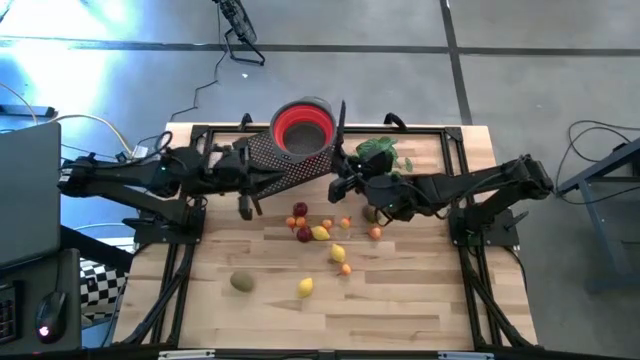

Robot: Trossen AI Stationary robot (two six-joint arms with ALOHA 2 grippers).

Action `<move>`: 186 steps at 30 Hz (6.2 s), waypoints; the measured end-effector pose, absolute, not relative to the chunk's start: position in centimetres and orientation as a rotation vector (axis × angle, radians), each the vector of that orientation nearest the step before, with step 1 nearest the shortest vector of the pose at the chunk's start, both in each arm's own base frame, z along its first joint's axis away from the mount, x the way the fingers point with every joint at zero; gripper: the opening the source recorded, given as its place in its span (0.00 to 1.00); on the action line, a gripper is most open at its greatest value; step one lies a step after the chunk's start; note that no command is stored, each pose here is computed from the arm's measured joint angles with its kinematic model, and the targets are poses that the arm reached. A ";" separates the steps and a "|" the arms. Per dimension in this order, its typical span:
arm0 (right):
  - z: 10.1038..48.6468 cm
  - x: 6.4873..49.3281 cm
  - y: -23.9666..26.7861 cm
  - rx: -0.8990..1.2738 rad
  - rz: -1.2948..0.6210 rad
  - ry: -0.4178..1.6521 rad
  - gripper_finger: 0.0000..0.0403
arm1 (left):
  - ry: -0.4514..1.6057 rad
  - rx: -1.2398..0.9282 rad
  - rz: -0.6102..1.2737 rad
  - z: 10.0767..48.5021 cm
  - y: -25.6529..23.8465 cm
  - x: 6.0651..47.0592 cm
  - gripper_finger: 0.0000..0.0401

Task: Pick & Place Fruit
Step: Put the black knife on the shelf

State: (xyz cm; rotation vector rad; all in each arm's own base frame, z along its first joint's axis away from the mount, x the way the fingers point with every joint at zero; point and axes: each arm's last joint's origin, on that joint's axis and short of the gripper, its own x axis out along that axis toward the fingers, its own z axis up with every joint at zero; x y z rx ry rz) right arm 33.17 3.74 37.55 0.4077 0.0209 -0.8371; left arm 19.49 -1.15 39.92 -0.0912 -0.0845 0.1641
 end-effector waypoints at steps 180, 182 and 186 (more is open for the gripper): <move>38.2 23.8 3.3 0.047 -0.820 0.497 0.68 | -0.111 -0.400 0.301 41.1 6.6 27.0 0.00; 38.2 23.4 3.2 0.042 -0.827 0.513 0.68 | -0.093 -0.429 0.318 41.2 6.8 26.3 0.00; 38.1 23.3 2.7 0.026 -0.857 0.531 0.68 | -0.024 -0.512 0.360 41.1 7.0 24.5 0.00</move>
